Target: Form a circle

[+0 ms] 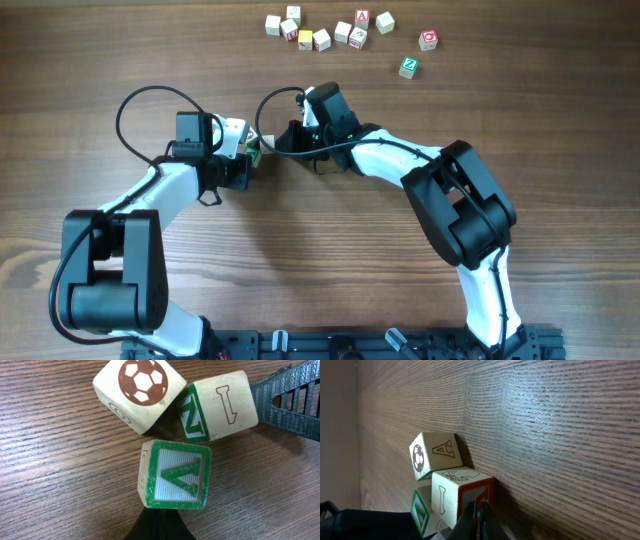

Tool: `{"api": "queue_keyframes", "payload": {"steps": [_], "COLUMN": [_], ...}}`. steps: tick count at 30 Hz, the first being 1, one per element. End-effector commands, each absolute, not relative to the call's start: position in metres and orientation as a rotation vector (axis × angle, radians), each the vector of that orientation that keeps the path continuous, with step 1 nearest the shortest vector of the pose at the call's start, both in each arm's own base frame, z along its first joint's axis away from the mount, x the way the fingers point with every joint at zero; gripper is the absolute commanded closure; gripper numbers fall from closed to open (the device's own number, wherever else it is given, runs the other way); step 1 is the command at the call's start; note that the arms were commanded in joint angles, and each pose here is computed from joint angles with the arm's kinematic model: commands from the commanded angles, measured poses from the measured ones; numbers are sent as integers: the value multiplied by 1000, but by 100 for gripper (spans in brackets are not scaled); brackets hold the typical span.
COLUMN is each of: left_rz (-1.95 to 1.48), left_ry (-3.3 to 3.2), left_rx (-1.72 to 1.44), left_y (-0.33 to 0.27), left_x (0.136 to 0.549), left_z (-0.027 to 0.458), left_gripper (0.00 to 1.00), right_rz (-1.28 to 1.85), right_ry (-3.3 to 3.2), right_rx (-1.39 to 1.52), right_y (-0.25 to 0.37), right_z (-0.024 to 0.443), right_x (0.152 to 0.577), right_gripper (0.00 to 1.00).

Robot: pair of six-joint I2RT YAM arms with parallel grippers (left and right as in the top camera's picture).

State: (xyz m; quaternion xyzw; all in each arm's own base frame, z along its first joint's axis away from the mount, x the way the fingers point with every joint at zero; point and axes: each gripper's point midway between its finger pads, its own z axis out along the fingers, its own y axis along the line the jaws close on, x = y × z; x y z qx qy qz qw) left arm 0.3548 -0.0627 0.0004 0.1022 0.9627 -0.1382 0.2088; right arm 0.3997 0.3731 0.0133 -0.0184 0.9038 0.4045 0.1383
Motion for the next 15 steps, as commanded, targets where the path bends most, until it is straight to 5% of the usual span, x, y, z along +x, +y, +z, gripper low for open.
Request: {"api": "queue_keyframes", "payload": {"steps": [1, 15], "left_rz": [-378, -383], "left_ry": [2692, 2696], "left_rx": [302, 273], "left_y": [-63, -63], "left_x": [351, 352], "left_z": [-7, -7], "left_gripper": [96, 96], "right_rz": [1187, 1177], "right_ry": [2626, 2613], "right_rx": [-54, -52], "right_y": [375, 371], "right_z": [7, 7], "right_x": [398, 403], "right_gripper": [95, 95]}}
